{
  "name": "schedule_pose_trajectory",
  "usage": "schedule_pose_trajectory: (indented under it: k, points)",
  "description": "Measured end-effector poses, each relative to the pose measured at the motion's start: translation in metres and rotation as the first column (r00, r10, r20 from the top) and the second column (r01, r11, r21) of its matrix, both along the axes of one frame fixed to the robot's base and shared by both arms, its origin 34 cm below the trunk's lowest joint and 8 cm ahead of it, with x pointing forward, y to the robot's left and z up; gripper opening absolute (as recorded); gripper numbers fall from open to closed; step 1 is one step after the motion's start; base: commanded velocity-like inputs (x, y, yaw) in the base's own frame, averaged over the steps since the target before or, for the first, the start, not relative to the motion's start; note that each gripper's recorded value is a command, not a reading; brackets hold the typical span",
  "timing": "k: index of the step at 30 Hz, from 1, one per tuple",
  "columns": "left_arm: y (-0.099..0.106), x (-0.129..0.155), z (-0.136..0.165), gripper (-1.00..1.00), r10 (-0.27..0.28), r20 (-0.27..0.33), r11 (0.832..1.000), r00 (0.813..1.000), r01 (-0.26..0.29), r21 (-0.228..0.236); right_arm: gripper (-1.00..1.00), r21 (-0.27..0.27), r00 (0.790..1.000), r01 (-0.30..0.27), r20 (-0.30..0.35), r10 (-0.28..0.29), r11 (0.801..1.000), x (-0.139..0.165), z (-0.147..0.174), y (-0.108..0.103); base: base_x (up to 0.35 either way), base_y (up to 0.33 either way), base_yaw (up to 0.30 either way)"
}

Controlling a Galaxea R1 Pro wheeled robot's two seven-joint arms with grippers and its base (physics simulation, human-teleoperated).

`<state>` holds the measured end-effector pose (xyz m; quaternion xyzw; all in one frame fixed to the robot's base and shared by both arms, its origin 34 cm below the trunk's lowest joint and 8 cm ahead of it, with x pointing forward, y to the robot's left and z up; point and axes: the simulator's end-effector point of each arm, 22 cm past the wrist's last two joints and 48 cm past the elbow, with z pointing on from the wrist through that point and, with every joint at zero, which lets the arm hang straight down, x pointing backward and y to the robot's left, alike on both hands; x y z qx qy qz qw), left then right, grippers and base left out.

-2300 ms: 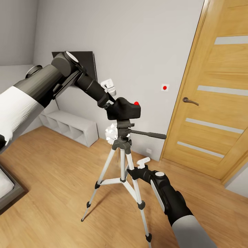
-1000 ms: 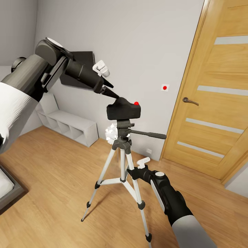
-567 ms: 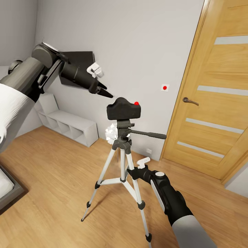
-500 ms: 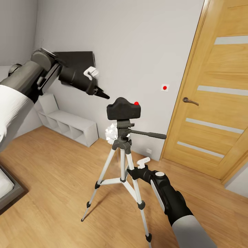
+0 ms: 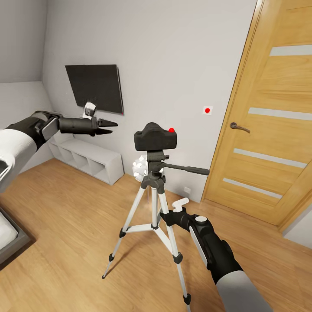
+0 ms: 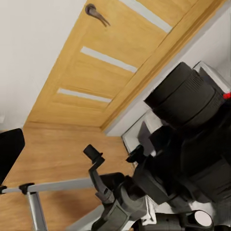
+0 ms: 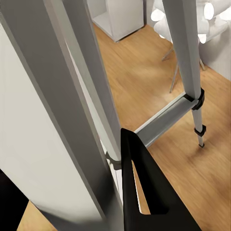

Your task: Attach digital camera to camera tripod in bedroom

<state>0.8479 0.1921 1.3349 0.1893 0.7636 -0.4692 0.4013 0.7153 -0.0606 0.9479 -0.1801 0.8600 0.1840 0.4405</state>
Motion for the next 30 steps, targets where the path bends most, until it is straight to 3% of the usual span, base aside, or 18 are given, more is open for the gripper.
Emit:
schedule_pose_trajectory:
  k: [4,9,15,20,26,28,30]
  points:
    - [0.009,0.004,-0.017,1.0,0.026,0.017,1.0,1.0,-0.026,-0.017,-1.0,0.0,1.0,0.0,0.0,0.0,1.0,0.0,0.0,0.0,0.0,0.0,0.0]
    - [0.017,0.003,-0.063,1.0,0.059,-0.026,0.998,0.998,-0.059,-0.013,-1.0,0.0,1.0,0.0,0.001,0.0,1.0,0.0,0.0,0.0,0.0,0.0,0.0]
    - [0.044,0.001,-0.136,1.0,0.162,-0.132,0.986,0.978,-0.155,0.059,-1.0,0.0,1.0,0.0,0.001,0.0,1.0,0.0,0.0,0.0,0.0,0.0,0.0]
    - [0.082,-0.017,-0.211,1.0,0.25,-0.23,0.965,0.941,-0.224,0.133,-1.0,0.0,1.0,0.0,0.001,0.0,1.0,0.0,0.0,0.0,0.0,0.0,0.0]
    - [0.107,-0.05,-0.279,1.0,0.298,-0.324,0.952,0.898,-0.257,0.163,-1.0,0.0,1.0,0.0,0.001,0.0,1.0,0.0,0.0,0.0,0.0,0.0,0.0]
    - [0.114,-0.064,-0.304,1.0,0.312,-0.358,0.948,0.88,-0.266,0.174,-1.0,-0.001,1.0,0.0,0.001,0.0,1.0,0.0,0.0,0.0,0.0,0.0,0.0]
    - [0.121,-0.091,-0.344,1.0,0.328,-0.416,0.944,0.848,-0.274,0.184,-1.0,-0.001,1.0,0.0,0.001,0.0,1.0,0.0,0.0,0.0,0.0,0.0,0.0]
